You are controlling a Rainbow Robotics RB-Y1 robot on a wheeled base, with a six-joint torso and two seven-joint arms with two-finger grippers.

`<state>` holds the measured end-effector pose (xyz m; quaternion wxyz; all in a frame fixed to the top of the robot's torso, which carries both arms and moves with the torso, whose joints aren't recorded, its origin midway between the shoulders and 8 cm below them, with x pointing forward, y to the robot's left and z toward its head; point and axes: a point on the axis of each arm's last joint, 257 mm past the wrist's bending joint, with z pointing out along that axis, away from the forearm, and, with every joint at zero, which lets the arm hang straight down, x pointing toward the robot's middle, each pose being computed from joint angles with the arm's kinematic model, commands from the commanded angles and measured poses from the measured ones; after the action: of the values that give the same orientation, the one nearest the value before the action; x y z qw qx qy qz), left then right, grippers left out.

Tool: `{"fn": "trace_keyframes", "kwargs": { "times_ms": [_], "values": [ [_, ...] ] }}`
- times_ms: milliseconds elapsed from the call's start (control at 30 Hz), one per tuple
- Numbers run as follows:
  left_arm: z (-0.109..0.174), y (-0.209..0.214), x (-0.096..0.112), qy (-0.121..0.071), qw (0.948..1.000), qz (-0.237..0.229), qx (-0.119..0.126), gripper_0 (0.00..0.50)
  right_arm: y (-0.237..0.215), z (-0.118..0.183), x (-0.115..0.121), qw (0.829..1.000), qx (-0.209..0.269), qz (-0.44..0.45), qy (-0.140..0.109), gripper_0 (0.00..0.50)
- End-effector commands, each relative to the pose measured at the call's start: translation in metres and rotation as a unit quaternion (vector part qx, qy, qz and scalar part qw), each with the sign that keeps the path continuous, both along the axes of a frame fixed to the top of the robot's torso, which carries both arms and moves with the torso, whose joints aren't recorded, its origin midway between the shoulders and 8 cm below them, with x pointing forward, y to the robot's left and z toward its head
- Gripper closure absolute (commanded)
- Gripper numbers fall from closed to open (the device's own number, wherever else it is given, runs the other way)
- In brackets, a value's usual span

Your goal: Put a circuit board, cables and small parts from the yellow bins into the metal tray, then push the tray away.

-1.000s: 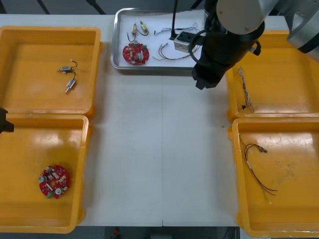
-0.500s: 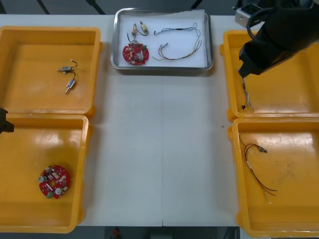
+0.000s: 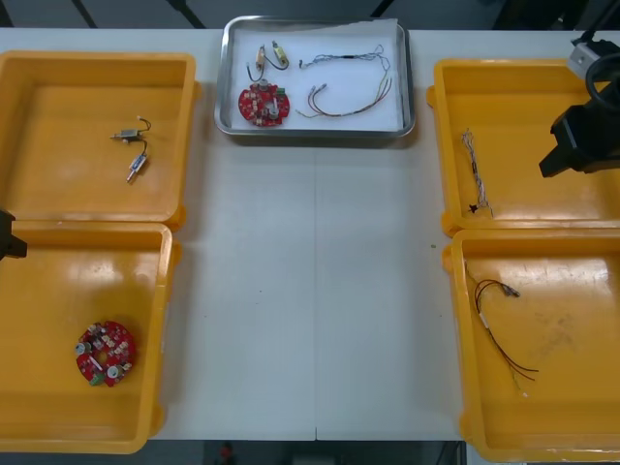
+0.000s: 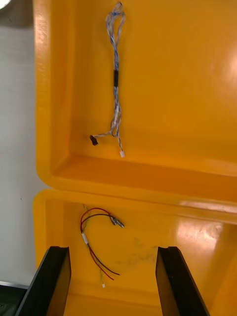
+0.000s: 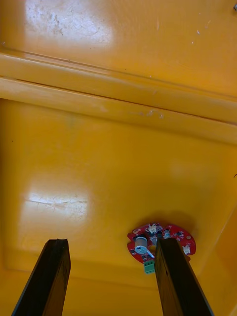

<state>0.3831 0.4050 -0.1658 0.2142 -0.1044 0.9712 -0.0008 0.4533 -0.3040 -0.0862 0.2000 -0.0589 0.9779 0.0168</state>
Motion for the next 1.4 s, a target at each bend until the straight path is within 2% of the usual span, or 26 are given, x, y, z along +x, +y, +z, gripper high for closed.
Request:
{"fn": "trace_keyframes", "kwargs": {
  "times_ms": [33, 267, 600, 1100, 1400],
  "values": [
    [0.011, 0.012, 0.000, -0.004, 0.9979, -0.045, 0.046, 0.000, -0.040, 0.000, -0.020, 0.999, 0.010, -0.051, -0.007, 0.000],
    [0.011, 0.012, 0.000, -0.004, 0.9979, -0.045, 0.046, 0.000, -0.072, -0.024, -0.039, 0.996, 0.010, -0.089, 0.002, 0.000],
    [0.011, 0.012, 0.000, -0.004, 0.9979, -0.045, 0.046, 0.000, -0.081, -0.056, -0.039, 0.994, 0.007, -0.109, -0.004, 0.000],
    [0.011, 0.012, 0.000, -0.004, 0.9979, -0.045, 0.046, 0.000, -0.068, -0.066, -0.037, 0.994, 0.022, -0.108, -0.002, 0.000],
    [0.011, 0.012, 0.000, -0.004, 0.9979, -0.045, 0.046, 0.000, -0.057, -0.073, -0.033, 0.994, 0.026, -0.105, -0.010, 0.000]
  ]
}}
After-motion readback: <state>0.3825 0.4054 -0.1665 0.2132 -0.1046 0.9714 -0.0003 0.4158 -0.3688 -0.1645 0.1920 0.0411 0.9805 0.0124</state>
